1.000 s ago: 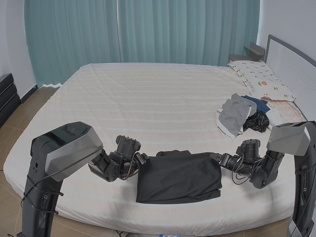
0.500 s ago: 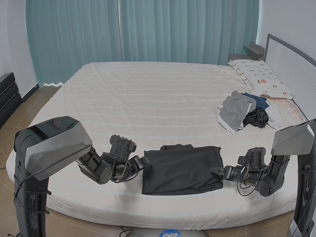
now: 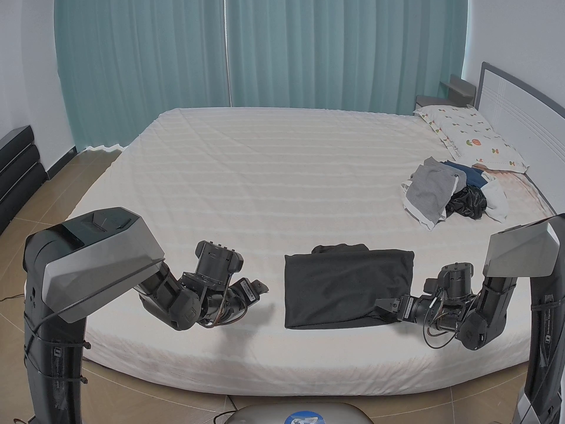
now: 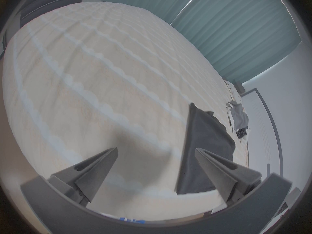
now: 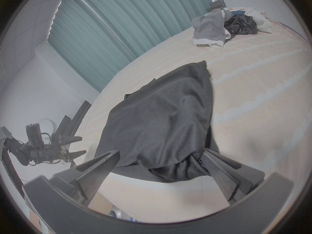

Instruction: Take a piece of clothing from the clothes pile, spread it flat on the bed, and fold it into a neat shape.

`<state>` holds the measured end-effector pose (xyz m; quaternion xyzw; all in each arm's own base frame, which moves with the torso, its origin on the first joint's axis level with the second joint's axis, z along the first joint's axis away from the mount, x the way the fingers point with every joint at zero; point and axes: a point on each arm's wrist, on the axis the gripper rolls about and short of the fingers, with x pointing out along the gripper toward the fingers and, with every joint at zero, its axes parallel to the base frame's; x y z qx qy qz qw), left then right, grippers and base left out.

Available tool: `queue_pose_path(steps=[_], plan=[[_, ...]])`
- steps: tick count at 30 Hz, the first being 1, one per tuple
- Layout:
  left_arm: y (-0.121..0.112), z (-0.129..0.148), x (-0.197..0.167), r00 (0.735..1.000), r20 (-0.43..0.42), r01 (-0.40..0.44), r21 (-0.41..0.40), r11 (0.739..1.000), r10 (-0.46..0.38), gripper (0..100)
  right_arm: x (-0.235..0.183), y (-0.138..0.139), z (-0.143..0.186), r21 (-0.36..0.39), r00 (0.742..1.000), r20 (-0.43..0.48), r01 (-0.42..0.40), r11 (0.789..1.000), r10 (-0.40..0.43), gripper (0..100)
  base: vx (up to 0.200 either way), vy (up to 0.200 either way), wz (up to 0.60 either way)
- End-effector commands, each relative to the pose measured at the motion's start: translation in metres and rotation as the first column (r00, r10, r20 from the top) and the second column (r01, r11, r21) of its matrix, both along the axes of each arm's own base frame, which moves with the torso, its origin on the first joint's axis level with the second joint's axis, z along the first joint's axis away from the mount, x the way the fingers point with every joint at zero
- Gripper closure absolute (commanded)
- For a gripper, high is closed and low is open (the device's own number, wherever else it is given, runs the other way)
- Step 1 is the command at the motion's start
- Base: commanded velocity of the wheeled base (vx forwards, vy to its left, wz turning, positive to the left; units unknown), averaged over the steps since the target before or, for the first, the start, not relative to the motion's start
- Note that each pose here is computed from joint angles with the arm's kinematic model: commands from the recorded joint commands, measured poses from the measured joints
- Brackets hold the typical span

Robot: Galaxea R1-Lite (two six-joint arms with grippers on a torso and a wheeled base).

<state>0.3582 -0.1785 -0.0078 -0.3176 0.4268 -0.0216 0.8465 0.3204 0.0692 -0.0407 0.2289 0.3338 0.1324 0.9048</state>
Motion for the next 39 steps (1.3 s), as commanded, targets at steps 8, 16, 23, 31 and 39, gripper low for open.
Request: queue_pose_path(steps=[8,16,23,31,39], plan=[[-0.01,0.004,-0.002,1.0,0.008,0.016,-0.013,1.0,-0.016,0,-0.002,-0.025,0.012,-0.001,0.997,0.018,0.071,0.998,-0.071,0,0.0,0.0,0.0],[-0.02,0.008,-0.002,1.0,0.023,0.021,-0.038,0.999,-0.02,0,0.009,-0.023,0.008,0.003,0.997,0.028,0.069,0.998,-0.069,0,0.0,-0.2,0.0],[-0.022,0.01,0.001,0.999,0.034,0.019,-0.044,0.999,-0.018,0,0.014,-0.017,-0.002,-0.003,0.998,0.009,0.057,0.998,-0.057,0,0.0,-0.029,0.0],[-0.023,0.005,0.003,0.999,0.032,0.015,-0.037,0.999,-0.014,0,0.017,-0.014,-0.003,-0.005,0.998,0.012,0.057,0.998,-0.057,100,0.0,0.0,0.0],[-0.022,0.005,0.003,0.999,0.031,0.014,-0.036,0.999,-0.013,0,0.014,-0.009,-0.005,-0.008,0.999,0.001,0.041,0.999,-0.041,100,0.0,0.0,0.0]])
